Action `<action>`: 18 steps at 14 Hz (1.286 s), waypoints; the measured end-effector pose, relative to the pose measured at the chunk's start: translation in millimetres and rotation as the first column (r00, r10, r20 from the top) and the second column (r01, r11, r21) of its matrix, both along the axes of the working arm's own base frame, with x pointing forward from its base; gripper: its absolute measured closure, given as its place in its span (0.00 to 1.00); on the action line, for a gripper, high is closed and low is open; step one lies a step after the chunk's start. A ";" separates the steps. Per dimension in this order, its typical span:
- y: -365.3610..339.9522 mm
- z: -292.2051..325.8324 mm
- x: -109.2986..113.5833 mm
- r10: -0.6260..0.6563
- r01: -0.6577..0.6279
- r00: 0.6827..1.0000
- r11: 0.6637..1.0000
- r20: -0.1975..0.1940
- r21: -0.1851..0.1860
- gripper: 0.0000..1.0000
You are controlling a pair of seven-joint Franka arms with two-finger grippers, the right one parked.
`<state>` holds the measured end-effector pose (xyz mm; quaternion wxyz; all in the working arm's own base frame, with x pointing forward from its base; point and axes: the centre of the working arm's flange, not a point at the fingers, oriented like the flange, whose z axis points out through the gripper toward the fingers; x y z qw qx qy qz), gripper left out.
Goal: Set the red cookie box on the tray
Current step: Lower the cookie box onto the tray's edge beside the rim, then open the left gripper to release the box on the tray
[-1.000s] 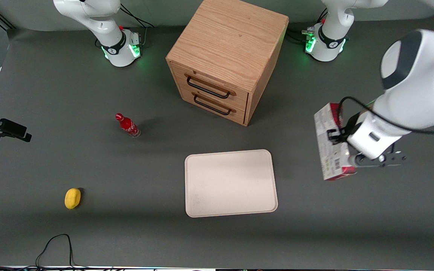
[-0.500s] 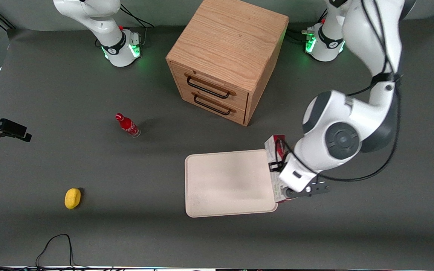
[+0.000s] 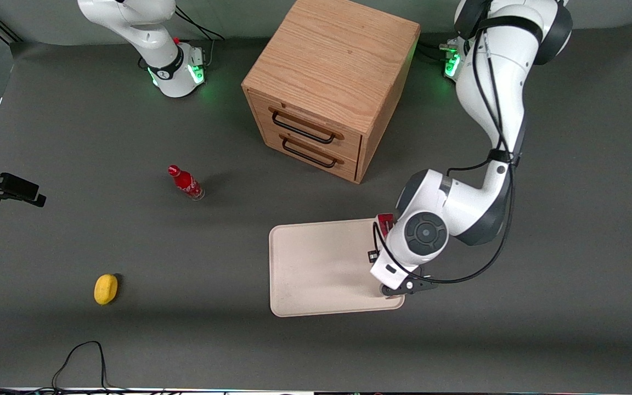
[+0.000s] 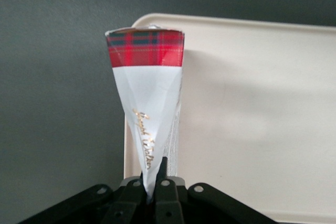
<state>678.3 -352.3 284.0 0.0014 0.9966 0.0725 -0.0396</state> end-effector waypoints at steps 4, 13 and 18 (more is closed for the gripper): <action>-18.9 -28.0 -8.5 -0.032 0.032 0.999 0.999 0.013 0.017 0.97; 37.6 74.0 11.0 0.019 -0.022 0.989 1.000 0.144 0.017 0.00; 144.9 170.6 -11.9 0.051 -0.056 0.990 0.998 0.129 0.039 0.00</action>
